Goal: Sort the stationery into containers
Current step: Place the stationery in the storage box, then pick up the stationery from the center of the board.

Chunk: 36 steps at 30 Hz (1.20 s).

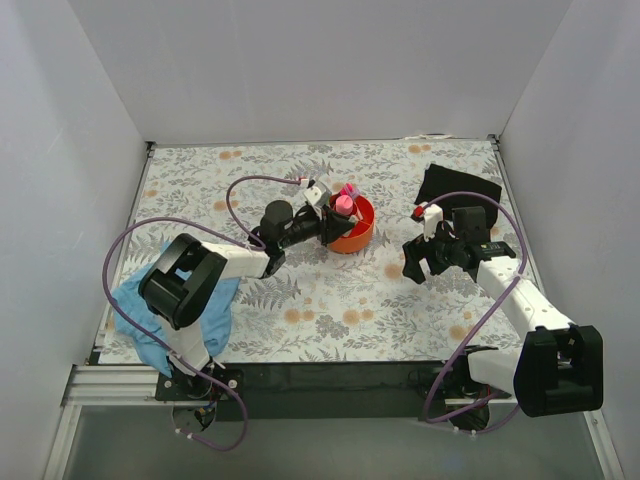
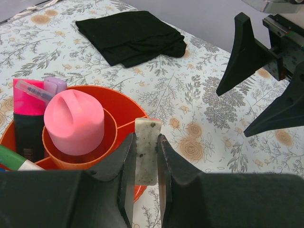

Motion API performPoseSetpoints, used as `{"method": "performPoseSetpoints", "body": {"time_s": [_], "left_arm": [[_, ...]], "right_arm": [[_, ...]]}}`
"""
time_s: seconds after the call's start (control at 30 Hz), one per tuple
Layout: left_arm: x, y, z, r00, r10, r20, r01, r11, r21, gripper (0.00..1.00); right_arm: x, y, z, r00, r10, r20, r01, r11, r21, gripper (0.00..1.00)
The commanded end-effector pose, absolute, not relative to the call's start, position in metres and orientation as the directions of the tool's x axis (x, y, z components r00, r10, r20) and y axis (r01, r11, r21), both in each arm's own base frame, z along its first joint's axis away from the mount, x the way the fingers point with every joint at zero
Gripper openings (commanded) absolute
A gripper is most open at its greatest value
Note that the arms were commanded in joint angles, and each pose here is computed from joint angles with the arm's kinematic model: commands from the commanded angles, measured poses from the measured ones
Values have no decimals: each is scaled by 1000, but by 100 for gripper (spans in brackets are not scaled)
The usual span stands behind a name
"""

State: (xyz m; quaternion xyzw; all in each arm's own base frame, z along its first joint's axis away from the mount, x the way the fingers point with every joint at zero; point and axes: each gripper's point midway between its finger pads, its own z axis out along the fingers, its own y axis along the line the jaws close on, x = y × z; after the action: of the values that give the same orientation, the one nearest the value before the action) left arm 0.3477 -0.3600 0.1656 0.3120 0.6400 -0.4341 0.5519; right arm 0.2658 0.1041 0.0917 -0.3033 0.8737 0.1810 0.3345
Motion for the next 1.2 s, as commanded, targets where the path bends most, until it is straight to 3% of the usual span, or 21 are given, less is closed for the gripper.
{"method": "performPoseSetpoints", "body": {"time_s": [0.0, 0.13, 0.27, 0.37, 0.73, 0.8, 0.93, 1.03, 1.07, 1.17], "left_arm": [[353, -369, 184, -124, -104, -987, 896, 414, -157, 0], [352, -368, 175, -142, -90, -986, 896, 413, -166, 0], [348, -368, 171, -153, -75, -985, 899, 403, -170, 27], [349, -369, 170, -156, -67, -985, 898, 405, -170, 37], [350, -364, 201, -131, -82, -988, 893, 424, -153, 44], [353, -354, 246, -43, -110, -993, 878, 470, -90, 48], [370, -315, 293, 35, -61, -998, 760, 649, -13, 82], [403, -281, 317, 46, 37, -998, 685, 726, 59, 84], [416, -257, 292, -65, 106, -992, 644, 764, 39, 87], [453, -223, 260, -220, 215, -951, 592, 804, 45, 80]], "right_arm": [[268, 108, 94, -590, -388, -708, -653, 745, 136, 94], [268, 109, 93, -595, -386, -705, -652, 745, 143, 94], [269, 109, 92, -597, -385, -704, -652, 745, 145, 94], [269, 110, 91, -601, -382, -702, -651, 744, 152, 94], [270, 109, 90, -605, -382, -699, -647, 747, 152, 94], [270, 108, 91, -604, -383, -699, -645, 750, 147, 94], [270, 107, 91, -601, -382, -702, -645, 751, 144, 95], [272, 109, 93, -593, -383, -709, -653, 743, 146, 95], [274, 109, 94, -591, -381, -711, -653, 743, 145, 95], [279, 110, 98, -580, -379, -721, -656, 742, 137, 95]]}}
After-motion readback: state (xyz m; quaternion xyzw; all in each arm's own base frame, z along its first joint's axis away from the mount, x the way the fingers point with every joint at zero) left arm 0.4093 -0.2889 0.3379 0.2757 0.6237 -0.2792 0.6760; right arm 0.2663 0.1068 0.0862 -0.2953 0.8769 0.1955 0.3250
